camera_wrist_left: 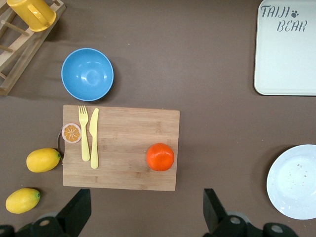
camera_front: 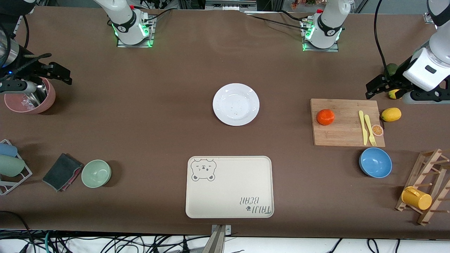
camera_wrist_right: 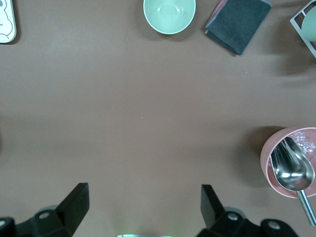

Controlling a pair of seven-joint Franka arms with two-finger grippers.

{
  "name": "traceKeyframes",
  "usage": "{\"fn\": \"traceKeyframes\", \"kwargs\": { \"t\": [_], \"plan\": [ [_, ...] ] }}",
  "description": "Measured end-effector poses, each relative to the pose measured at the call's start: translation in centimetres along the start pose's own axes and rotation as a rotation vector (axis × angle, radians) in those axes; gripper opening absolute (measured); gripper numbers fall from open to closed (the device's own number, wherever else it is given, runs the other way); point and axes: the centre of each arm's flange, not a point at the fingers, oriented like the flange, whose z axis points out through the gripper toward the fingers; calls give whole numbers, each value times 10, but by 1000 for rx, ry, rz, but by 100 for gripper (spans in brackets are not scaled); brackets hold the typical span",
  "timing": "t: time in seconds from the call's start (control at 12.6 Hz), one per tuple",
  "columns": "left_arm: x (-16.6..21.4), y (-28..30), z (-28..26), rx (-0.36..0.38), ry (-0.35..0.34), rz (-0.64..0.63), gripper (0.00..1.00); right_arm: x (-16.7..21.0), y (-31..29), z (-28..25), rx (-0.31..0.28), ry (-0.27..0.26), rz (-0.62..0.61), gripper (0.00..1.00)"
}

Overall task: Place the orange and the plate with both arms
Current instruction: 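Reach the left gripper down to the orange on the cutting board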

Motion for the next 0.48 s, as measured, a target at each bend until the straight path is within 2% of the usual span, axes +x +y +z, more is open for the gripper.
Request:
{"fn": "traceKeyframes", "kwargs": {
  "t": [0.48],
  "plan": [
    [-5, 10, 16, 8, -93, 20, 100, 0, 0, 0, 0, 0, 0, 100]
  ]
}}
